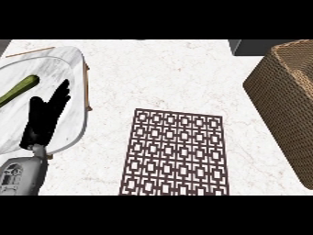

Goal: Pick the cupcake from the placemat and place it in the basket

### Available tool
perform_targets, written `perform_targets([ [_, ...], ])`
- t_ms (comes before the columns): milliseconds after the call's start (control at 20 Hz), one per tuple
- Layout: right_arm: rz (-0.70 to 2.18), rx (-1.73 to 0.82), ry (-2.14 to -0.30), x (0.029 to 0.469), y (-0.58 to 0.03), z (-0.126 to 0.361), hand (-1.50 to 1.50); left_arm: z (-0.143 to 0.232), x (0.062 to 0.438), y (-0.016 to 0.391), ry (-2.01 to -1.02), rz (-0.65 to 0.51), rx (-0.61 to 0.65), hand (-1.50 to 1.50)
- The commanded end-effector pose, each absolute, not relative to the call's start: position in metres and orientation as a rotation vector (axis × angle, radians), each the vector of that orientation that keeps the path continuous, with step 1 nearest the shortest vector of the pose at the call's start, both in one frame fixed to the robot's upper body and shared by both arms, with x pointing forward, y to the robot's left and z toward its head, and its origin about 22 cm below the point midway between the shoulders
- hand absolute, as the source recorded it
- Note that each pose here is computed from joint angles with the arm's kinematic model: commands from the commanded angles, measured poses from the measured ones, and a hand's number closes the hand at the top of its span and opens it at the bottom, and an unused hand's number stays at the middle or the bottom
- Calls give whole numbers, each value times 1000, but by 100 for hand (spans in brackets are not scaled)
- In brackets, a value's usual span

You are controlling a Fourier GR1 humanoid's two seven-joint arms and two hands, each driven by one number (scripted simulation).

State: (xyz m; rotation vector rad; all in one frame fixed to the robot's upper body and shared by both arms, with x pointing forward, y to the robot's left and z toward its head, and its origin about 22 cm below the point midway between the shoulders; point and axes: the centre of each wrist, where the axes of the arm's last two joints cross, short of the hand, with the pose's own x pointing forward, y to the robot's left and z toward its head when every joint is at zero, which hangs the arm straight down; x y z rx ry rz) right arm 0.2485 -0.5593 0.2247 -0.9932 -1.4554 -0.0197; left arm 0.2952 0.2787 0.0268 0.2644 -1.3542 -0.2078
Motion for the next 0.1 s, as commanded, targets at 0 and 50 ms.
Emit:
perform_targets([
  [0,-75,-987,-1459,201,-607,220,-150,23,291,269,-1361,-213,248,0],
  [50,-92,-980,-1472,185,-616,231,-150,21,289,278,-1344,-189,260,0],
])
